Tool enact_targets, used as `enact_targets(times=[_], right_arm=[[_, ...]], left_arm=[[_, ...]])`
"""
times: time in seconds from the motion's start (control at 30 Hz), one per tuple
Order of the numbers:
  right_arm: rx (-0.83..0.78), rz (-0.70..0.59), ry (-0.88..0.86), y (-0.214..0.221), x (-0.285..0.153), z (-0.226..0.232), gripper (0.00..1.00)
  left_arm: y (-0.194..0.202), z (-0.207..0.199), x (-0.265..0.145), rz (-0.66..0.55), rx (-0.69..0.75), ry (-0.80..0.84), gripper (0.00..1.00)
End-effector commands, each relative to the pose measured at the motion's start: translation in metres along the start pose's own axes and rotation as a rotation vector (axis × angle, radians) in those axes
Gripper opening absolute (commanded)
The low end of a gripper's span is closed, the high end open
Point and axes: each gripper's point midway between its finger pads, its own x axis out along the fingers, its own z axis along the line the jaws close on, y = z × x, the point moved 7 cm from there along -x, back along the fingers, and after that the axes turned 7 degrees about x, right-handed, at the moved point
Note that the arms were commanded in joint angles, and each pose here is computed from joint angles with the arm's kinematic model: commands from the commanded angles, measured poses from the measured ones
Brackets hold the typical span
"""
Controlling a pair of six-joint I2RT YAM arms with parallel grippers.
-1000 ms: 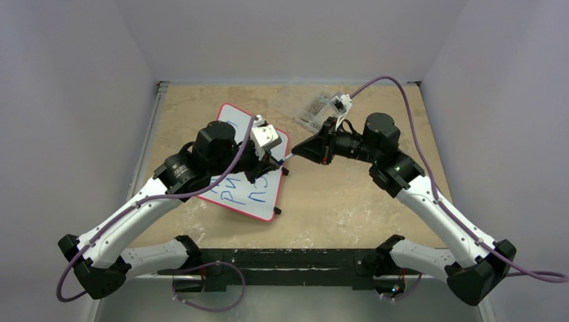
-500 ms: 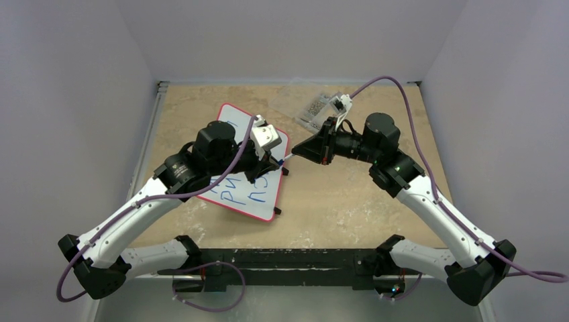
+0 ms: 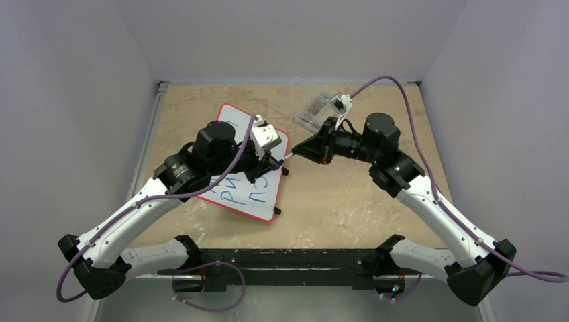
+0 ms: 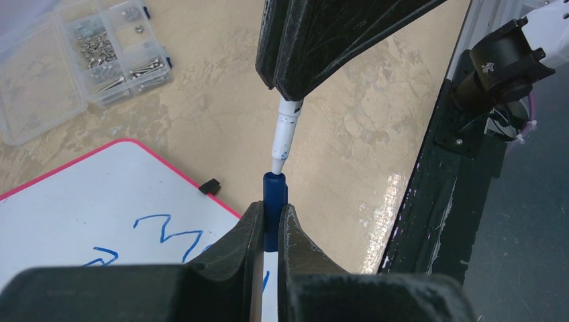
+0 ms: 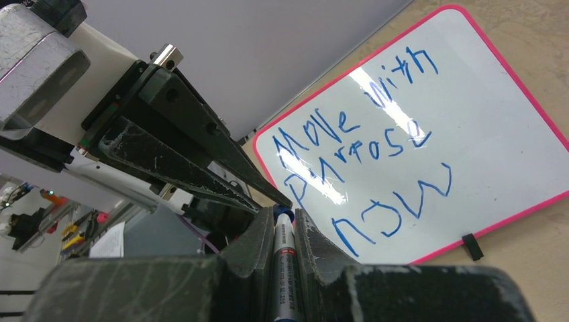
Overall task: Write a sentence on the whiteboard
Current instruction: Insert the whiteboard marker without the cap into the pen cap.
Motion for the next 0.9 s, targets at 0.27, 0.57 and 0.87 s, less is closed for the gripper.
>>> enact_targets(times=[0.27, 0.57, 0.87], right_arm=[[-0.019, -0.046, -0.01, -0.013, 0.0, 0.007, 0.0], [0.001, -0.011, -0.036, -0.005, 0.004, 0.004, 0.0], [0.029, 0.025, -0.054, 0.005, 0.011, -0.001, 0.0]], left_arm=[[-0.01, 0.0, -0.005, -0.069, 0.018, -0.001, 0.0], [-0.015, 0.001, -0.001, -0.08, 0.003, 0.002, 0.0], [-0.024, 0.002, 0.005, -0.1, -0.014, 0.022, 0.0]])
